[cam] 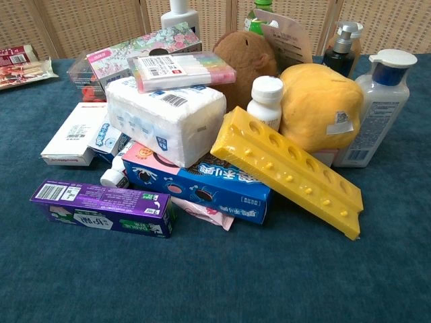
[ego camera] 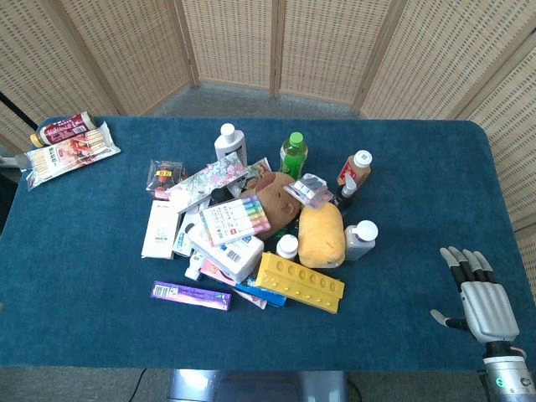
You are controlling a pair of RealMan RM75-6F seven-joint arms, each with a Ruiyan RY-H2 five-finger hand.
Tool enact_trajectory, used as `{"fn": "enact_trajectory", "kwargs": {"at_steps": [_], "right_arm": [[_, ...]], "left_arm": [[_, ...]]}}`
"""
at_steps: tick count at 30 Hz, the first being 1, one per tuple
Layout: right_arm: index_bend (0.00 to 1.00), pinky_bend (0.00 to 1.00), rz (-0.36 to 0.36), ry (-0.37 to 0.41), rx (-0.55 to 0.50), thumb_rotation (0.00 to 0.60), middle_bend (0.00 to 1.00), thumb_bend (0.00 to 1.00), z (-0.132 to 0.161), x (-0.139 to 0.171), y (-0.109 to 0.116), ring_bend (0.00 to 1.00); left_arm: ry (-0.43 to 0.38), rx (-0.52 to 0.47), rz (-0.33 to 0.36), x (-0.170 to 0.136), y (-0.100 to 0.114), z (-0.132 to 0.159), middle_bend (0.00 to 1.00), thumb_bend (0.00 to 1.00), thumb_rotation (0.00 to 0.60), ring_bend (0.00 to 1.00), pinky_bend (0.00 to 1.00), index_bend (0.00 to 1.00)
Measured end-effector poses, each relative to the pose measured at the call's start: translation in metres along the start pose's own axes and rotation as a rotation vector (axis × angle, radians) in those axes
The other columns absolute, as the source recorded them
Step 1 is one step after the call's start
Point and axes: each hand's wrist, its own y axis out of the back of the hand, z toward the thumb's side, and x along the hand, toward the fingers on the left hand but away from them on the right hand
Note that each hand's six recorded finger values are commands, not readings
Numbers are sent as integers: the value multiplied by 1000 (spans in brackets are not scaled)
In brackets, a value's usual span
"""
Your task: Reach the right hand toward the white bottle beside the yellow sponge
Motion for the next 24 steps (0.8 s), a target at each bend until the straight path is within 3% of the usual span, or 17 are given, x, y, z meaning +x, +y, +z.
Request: {"fn": "enact_trajectory", "kwargs": {"at_steps": [9,20,24], "right_arm": [[0,0,19,16,-39,600,0,0,1,-5,-7,0],[0,0,20,105,-363,600,0,0,22,-53,-9,0],[0,0,52,125,-455,600,0,0,35,-75,-20,0]], "left_arm": [[9,-18,6,0,4,-3,0,0,600,0,0,0],[-4,-35,32,-2,11,0,0,0,600,0,0,0],[-3,-40,35,-3,12,-1,0,0,600,0,0,0]]}}
